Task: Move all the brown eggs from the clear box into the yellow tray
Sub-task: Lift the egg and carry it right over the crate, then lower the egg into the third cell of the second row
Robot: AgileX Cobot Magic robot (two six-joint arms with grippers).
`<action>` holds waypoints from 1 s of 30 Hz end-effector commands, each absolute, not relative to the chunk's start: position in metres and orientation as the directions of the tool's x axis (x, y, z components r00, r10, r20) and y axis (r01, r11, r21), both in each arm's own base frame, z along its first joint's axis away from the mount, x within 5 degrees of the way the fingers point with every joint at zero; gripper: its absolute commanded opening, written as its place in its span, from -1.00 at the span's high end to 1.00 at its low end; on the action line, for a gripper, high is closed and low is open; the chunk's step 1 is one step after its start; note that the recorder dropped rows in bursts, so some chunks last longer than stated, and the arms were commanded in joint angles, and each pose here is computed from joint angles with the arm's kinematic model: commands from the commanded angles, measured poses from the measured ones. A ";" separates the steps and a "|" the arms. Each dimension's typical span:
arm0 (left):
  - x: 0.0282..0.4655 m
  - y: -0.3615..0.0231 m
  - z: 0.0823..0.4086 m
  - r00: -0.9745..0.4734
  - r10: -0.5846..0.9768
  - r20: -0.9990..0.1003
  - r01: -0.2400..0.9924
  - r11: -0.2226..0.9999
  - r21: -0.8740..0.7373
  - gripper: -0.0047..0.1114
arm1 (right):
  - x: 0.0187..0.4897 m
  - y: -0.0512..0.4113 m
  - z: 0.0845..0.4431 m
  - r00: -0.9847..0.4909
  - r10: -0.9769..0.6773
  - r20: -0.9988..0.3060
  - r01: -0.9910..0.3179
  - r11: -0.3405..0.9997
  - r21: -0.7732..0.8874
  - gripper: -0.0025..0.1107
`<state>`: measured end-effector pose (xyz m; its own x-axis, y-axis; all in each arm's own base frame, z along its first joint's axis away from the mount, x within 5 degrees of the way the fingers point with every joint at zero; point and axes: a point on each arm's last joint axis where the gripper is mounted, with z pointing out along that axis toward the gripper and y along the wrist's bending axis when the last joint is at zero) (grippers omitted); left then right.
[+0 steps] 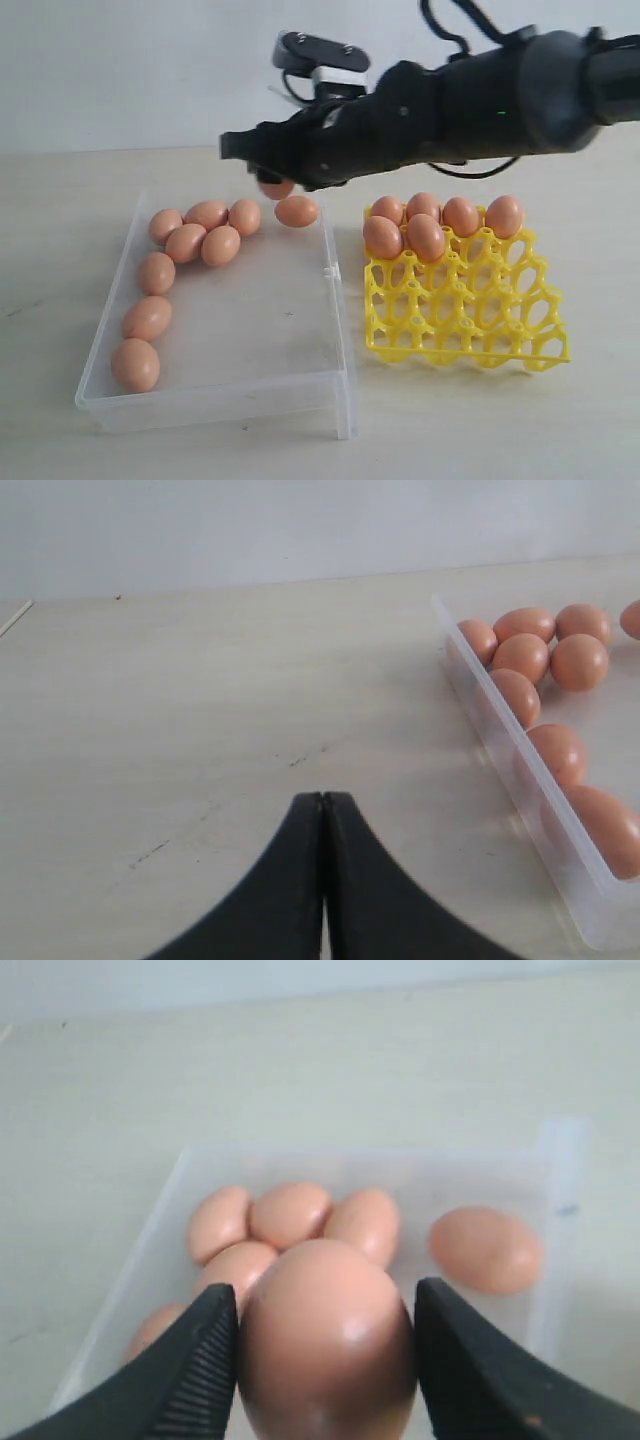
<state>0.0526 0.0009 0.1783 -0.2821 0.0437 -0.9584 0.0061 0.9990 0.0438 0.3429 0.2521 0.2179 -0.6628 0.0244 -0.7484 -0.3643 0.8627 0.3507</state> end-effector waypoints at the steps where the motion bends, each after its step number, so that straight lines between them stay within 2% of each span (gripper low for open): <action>1: 0.053 0.001 0.180 -0.277 0.052 -0.959 0.005 0.999 0.053 0.92 | 0.327 0.198 0.223 -0.507 -0.019 -0.862 -0.372 0.907 0.199 0.96; 7: 0.053 0.001 0.180 -0.277 0.052 -0.959 0.005 0.999 0.053 0.92 | 0.304 0.141 0.203 -0.410 -0.002 -0.912 -0.262 0.958 0.115 0.96; 10: 0.053 0.001 0.180 -0.277 0.052 -0.959 0.005 0.999 0.053 0.92 | 0.297 0.122 0.188 -0.407 -0.030 -0.913 -0.239 0.968 0.075 0.96; 15: 0.053 0.001 0.180 -0.277 0.052 -0.959 0.005 0.999 0.053 0.92 | 0.294 0.097 0.168 -0.419 0.025 -0.908 -0.167 0.980 0.104 0.96; 30: 0.053 0.001 0.180 -0.277 0.052 -0.959 0.005 0.999 0.053 0.92 | 0.302 0.087 0.130 -0.422 0.063 -0.904 -0.176 0.973 0.150 0.96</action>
<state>0.0526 0.0009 0.1783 -0.2821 0.0437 -0.9584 0.0061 0.9990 0.0438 0.3002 0.0877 0.1346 -0.4420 0.0595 -0.8950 -0.1664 0.9751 0.1469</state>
